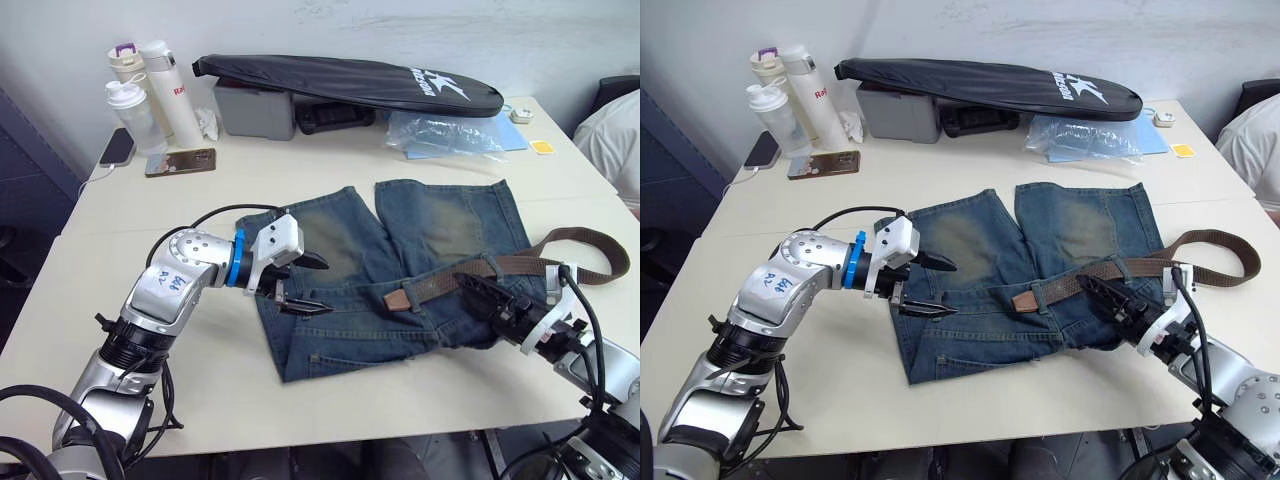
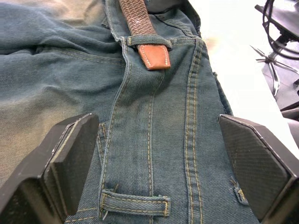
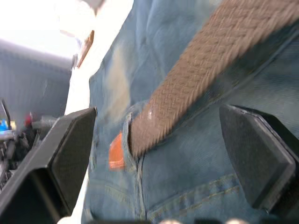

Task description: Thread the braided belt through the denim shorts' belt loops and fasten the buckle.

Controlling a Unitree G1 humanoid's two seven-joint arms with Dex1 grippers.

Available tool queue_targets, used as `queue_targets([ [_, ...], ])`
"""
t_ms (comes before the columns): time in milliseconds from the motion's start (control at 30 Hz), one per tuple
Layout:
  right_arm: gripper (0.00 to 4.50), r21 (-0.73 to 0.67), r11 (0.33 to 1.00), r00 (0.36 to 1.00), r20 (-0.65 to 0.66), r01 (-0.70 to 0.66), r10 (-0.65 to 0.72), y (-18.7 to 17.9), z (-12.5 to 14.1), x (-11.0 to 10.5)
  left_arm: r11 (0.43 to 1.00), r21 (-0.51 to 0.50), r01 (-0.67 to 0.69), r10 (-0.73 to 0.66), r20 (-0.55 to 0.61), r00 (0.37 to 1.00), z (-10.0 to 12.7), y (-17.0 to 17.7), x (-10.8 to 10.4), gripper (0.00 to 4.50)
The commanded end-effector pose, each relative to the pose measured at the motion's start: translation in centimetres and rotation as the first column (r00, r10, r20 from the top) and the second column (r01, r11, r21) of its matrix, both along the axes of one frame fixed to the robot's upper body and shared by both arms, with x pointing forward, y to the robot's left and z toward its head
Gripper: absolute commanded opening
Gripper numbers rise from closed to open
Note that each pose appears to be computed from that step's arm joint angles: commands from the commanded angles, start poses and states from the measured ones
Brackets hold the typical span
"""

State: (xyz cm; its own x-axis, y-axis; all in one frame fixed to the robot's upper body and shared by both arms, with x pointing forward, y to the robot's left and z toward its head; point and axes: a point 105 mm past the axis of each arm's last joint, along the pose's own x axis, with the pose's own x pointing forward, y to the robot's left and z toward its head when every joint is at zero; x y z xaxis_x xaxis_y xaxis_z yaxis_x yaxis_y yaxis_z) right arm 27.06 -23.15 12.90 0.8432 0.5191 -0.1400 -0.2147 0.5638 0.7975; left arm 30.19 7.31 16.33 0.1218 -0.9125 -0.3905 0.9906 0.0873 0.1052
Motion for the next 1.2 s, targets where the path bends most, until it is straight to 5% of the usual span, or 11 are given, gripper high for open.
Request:
queue_targets([
  [33, 4.45, 0.085, 0.996, 0.998, 0.053, 0.024, -0.029, -0.3, 1.1, 0.7, 0.999, -0.036, -0.002, 0.004, 0.05, 0.999, 1.6, 0.2, -0.3, 4.5],
  [333, 4.45, 0.126, 0.992, 0.998, 0.067, 0.011, -0.019, 0.5, 1.6, 1.6, 0.999, -0.032, -0.022, 0.024, 0.05, 0.998, 1.5, 0.5, -0.2, 4.5],
  [467, 3.29, 0.161, 0.987, 0.998, 0.056, 0.017, -0.027, 0.8, 1.2, 2.0, 0.999, -0.029, -0.026, 0.027, 0.051, 0.998, 1.4, 0.5, -0.2, 4.5],
  [633, 0.64, 0.188, 0.981, 0.999, 0.03, 0.039, -0.045, 0.8, 0.3, 2.0, 0.999, -0.024, -0.034, 0.035, 0.053, 0.998, 1.4, 0.7, -0.1, 4.5],
  [700, 0.05, 0.19, 0.981, 0.999, 0.023, 0.042, -0.047, 0.8, 0.1, 1.9, 0.999, -0.023, -0.038, 0.039, 0.053, 0.998, 1.3, 0.8, -0.1, 4.5],
  [1200, 0.05, 0.265, 0.958, 0.994, 0.042, -0.107, 0.1, 7.6, 0.1, 1.2, 0.999, -0.012, -0.05, 0.051, 0.046, 0.998, 1.1, 1.0, 0.0, 4.5],
])
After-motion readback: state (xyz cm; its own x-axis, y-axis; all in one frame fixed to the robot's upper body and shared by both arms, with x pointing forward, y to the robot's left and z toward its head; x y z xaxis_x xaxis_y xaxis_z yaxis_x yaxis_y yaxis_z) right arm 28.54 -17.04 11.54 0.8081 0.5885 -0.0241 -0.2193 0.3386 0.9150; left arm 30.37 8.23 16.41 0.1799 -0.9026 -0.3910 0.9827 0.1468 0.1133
